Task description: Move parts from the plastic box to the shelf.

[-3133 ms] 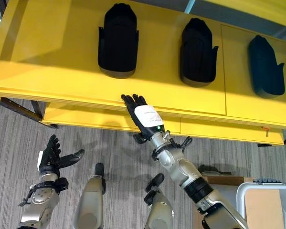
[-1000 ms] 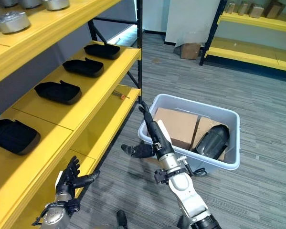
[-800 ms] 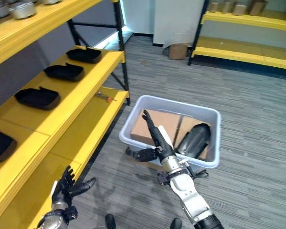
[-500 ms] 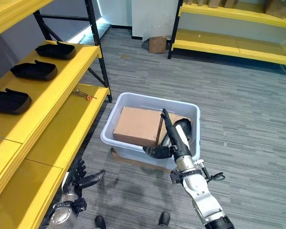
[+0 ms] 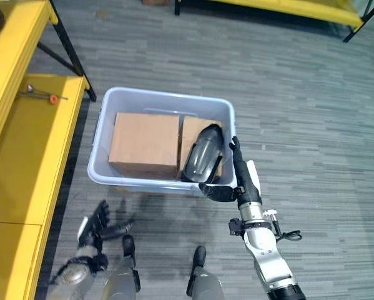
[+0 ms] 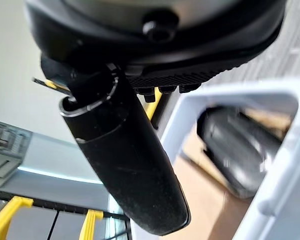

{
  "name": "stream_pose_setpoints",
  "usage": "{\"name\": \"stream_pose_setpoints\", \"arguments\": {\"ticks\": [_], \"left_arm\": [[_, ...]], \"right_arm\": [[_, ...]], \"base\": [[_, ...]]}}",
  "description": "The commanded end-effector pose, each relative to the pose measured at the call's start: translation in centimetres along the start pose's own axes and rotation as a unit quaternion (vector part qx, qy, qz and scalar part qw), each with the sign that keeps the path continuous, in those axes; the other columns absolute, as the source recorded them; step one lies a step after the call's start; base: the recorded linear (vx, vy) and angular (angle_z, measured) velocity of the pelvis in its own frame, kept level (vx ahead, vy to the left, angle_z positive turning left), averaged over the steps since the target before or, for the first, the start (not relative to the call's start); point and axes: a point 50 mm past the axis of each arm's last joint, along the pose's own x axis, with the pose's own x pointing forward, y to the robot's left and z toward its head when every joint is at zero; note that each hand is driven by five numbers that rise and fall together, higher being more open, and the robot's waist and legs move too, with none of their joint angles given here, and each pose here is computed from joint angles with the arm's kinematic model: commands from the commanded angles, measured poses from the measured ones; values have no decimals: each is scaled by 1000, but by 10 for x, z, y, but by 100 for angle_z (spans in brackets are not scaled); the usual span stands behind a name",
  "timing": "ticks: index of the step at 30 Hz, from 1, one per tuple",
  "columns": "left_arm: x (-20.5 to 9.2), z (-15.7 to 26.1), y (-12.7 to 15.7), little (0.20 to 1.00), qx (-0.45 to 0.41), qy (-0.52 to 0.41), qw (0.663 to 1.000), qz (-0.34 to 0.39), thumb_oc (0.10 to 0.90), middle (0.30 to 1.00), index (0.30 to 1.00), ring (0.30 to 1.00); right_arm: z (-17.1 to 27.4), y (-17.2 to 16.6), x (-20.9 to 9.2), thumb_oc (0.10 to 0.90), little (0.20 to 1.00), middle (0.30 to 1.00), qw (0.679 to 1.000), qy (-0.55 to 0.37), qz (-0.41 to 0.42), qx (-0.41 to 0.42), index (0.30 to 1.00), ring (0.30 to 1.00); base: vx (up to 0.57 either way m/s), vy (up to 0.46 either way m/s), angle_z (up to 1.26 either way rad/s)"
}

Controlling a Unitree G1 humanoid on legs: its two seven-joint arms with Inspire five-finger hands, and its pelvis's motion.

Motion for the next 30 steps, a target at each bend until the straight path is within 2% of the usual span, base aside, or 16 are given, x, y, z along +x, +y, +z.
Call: {"name": "stream_pose_setpoints", "arguments": {"ticks": [1, 5, 7, 8, 11, 21, 22, 25, 29, 30], "left_arm": [[-8, 24, 6, 1000, -12, -79, 997, 20, 900, 1000, 1000, 1000], [-4, 27, -1, 1000, -16, -82, 996, 15, 900, 1000, 1000, 1000], [-3, 28, -6, 1000, -19, -79, 997, 7, 900, 1000, 1000, 1000], [-3, 28, -5, 1000, -19, -79, 997, 8, 900, 1000, 1000, 1000], [-2, 28, -10, 1000, -27, -74, 997, 1, 900, 1000, 1000, 1000], [-1, 32, -13, 1000, -36, -80, 996, -2, 900, 1000, 1000, 1000], [-1, 33, -15, 1000, -36, -84, 996, -5, 900, 1000, 1000, 1000], [-1, 35, -15, 1000, -37, -87, 995, -5, 900, 1000, 1000, 1000], [-1, 37, -14, 1000, -35, -94, 995, -7, 900, 1000, 1000, 1000], [-1, 39, -13, 1000, -32, -98, 995, -7, 900, 1000, 1000, 1000]], "right_arm": [[70, -15, 32, 900, 1000, 1000, 982, -179, -60, 7, 1000, 1000], [85, -18, 47, 900, 1000, 1000, 973, -201, -97, 65, 1000, 1000], [93, -16, 55, 900, 1000, 1000, 961, -208, -111, 143, 1000, 1000], [94, -16, 55, 900, 1000, 1000, 961, -208, -111, 143, 1000, 1000], [103, -10, 69, 900, 1000, 1000, 947, -208, -114, 217, 1000, 1000], [117, -25, 90, 900, 1000, 1000, 945, -221, -152, 189, 1000, 1000], [118, -30, 93, 900, 1000, 1000, 950, -221, -160, 149, 1000, 1000], [120, -35, 95, 900, 1000, 1000, 952, -224, -167, 124, 1000, 1000], [120, -45, 99, 900, 1000, 1000, 959, -223, -171, 50, 1000, 1000], [122, -52, 101, 900, 1000, 1000, 959, -226, -171, 9, 1000, 1000]], "base": [[-67, 264, -35], [8, 91, -1], [7, 19, -1], [0, 0, 0], [0, 0, 0], [2, -2, 1], [7, -17, 3], [0, 0, 0], [0, 0, 0], [0, 0, 0]]}}
